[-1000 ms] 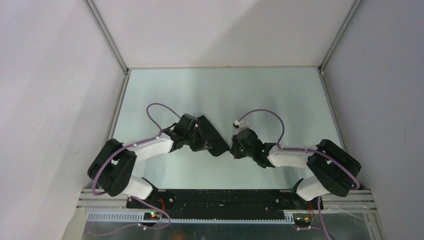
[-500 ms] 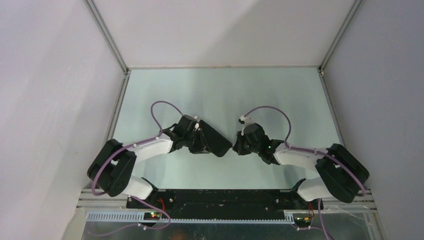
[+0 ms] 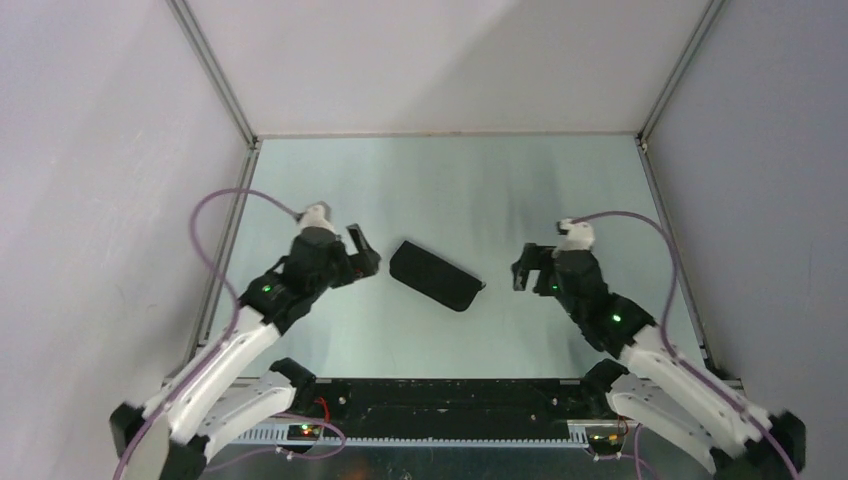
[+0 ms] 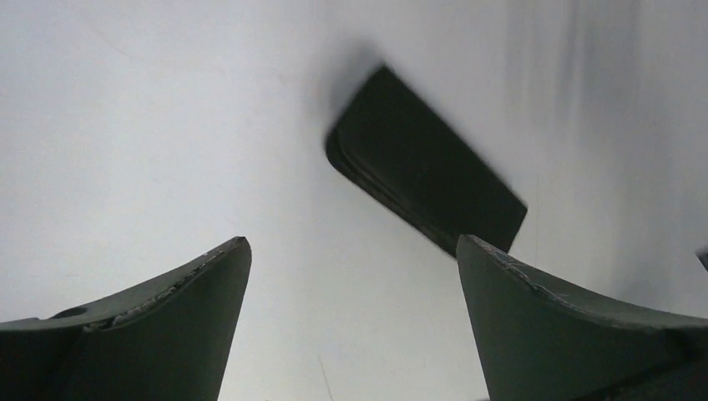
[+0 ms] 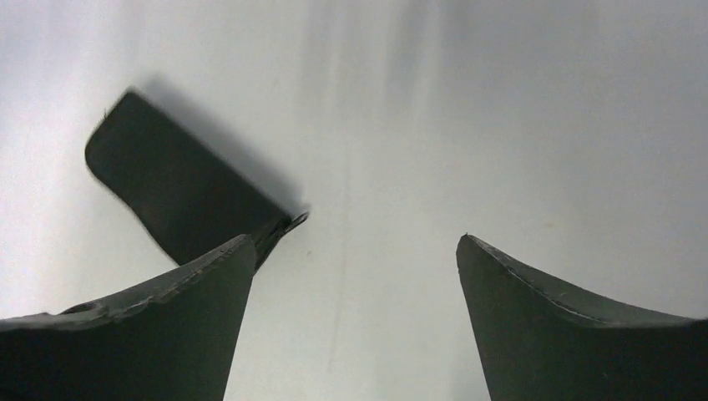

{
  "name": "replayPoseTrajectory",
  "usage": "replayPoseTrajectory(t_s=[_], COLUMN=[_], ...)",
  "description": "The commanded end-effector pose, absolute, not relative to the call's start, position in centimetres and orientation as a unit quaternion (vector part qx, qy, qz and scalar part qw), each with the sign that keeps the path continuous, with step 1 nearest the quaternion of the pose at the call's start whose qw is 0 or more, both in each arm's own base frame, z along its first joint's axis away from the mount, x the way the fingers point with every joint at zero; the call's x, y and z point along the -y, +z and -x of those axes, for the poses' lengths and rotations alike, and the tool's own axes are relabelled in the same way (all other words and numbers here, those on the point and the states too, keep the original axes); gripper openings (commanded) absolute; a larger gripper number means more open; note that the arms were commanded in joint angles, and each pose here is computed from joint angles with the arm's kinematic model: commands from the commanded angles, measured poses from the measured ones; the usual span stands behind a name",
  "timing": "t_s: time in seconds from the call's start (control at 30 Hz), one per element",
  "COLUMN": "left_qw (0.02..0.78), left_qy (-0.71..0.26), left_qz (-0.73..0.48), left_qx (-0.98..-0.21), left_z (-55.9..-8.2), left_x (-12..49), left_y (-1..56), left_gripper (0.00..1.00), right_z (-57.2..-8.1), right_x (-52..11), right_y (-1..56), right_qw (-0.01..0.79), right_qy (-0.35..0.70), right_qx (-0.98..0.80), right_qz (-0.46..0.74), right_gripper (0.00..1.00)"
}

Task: Sort the hair-cutting tools

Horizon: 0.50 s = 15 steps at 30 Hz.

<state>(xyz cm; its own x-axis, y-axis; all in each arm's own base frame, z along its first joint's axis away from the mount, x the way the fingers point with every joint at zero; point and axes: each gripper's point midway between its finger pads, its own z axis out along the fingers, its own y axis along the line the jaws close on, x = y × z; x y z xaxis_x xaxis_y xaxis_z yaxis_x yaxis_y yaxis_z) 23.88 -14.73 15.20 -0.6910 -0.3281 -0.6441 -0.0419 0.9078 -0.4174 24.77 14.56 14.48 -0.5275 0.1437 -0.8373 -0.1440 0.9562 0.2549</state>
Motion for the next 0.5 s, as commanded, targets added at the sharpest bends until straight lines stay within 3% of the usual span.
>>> replayPoseTrajectory(t_s=[0.0, 0.23, 0.47], left_qw=[0.484, 0.608, 0.673], left_qy=[-0.067, 0.004, 0.038], left_qz=[0.166, 0.229, 0.207], left_qx=[-0.857, -0.760, -0.709], left_z=[-23.6, -19.6, -15.6], left_x=[6.4, -1.4, -5.3], left_y=[20.4, 28.8, 31.2], left_gripper=[1.00, 1.00, 1.00], right_z=[-23.4, -19.9, -17.0], right_x=[-7.4, 0.4, 4.8], right_y=[20.2, 28.6, 30.0], right_qw=[0.557, 0.664, 0.704], right_qy=[0.065, 0.003, -0.037], right_qx=[-0.825, -0.732, -0.681], right_qz=[-0.069, -0.151, -0.199], right_gripper=[0.99, 0.99, 0.99])
